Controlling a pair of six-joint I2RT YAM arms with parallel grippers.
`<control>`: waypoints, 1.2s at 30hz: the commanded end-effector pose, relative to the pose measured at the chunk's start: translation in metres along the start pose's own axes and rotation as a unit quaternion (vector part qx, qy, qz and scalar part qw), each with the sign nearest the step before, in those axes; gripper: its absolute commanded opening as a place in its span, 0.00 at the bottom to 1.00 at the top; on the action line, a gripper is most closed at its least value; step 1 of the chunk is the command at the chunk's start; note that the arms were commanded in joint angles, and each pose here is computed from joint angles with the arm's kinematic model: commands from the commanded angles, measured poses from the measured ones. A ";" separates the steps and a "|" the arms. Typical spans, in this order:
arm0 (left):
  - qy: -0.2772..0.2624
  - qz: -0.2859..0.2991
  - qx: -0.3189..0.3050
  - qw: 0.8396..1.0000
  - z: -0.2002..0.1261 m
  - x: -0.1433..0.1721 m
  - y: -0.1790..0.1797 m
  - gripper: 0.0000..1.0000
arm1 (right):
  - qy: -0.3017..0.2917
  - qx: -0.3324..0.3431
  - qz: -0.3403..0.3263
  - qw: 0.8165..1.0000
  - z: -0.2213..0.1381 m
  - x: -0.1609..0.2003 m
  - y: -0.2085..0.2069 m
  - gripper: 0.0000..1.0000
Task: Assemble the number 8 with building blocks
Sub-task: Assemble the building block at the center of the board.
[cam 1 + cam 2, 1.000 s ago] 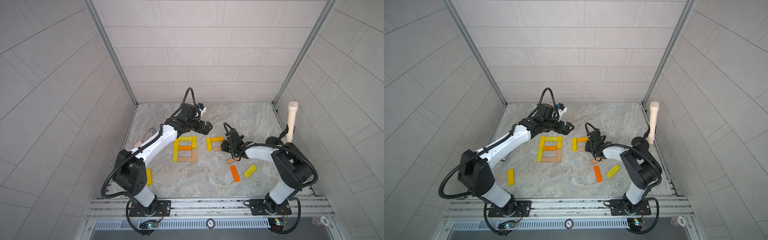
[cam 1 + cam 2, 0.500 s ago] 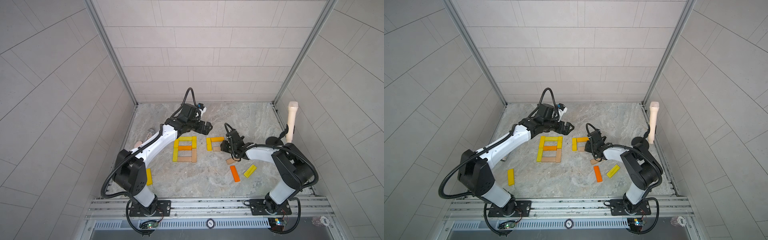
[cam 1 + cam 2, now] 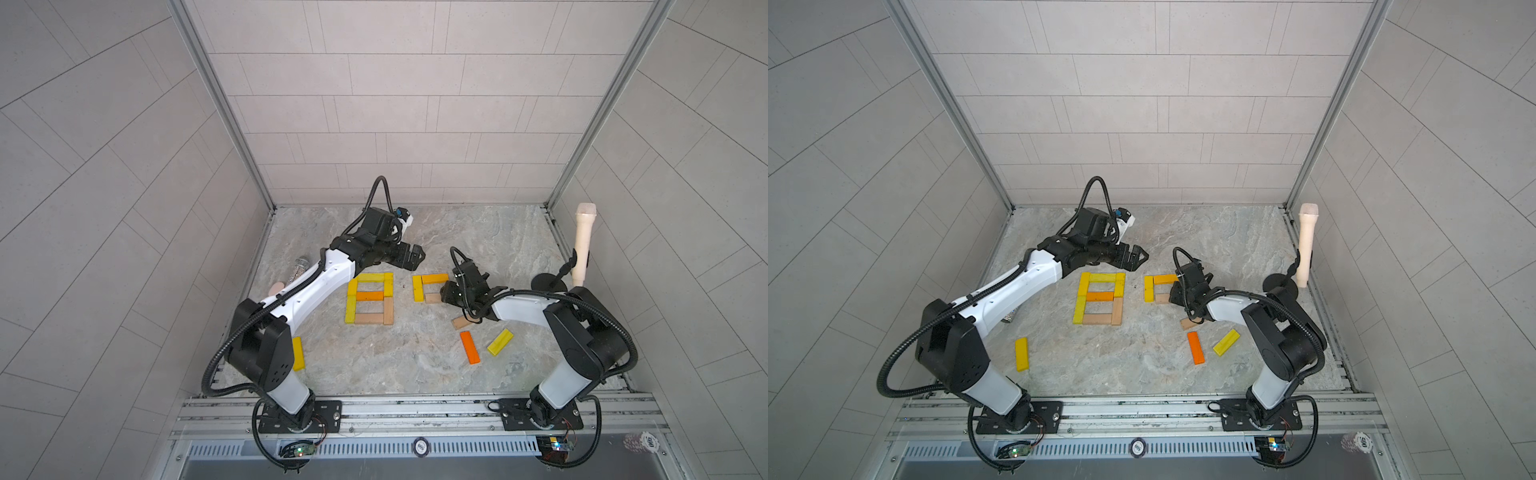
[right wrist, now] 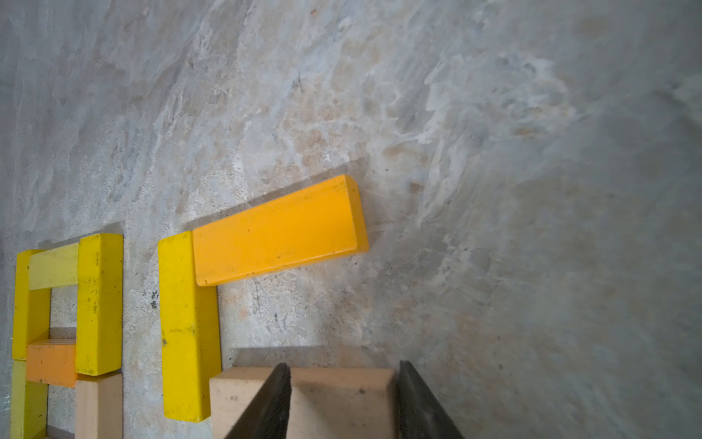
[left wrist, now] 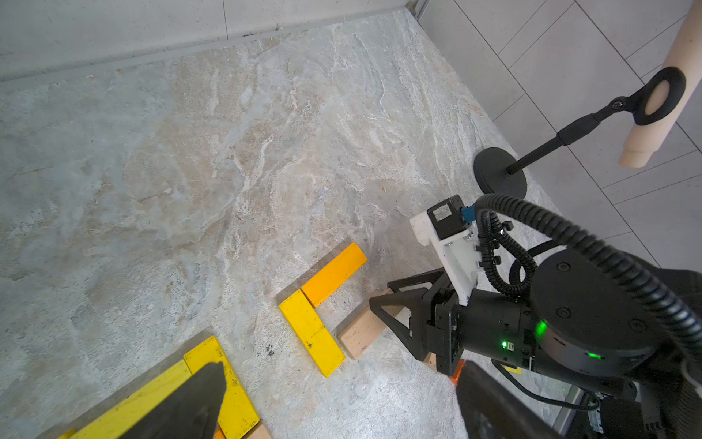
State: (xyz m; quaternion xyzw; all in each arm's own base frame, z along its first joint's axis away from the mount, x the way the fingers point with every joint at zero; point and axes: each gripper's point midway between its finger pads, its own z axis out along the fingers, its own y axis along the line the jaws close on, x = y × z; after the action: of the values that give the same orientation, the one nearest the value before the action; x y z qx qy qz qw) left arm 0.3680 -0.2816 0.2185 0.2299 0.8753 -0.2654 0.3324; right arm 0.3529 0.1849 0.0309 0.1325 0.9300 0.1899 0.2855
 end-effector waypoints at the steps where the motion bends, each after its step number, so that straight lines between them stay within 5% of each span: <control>1: -0.004 0.013 0.001 1.000 -0.001 -0.005 -0.003 1.00 | 0.042 0.027 0.011 0.999 -0.001 0.026 -0.018 0.48; 36: -0.005 0.013 0.001 1.000 -0.002 -0.005 -0.003 1.00 | 0.042 0.017 0.008 0.999 -0.001 0.025 -0.013 0.47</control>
State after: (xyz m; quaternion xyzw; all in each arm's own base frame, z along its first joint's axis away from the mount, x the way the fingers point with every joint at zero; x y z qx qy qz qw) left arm 0.3679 -0.2815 0.2183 0.2301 0.8755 -0.2652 0.3320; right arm 0.3507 0.1884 0.0315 0.1291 0.9296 0.2005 0.2812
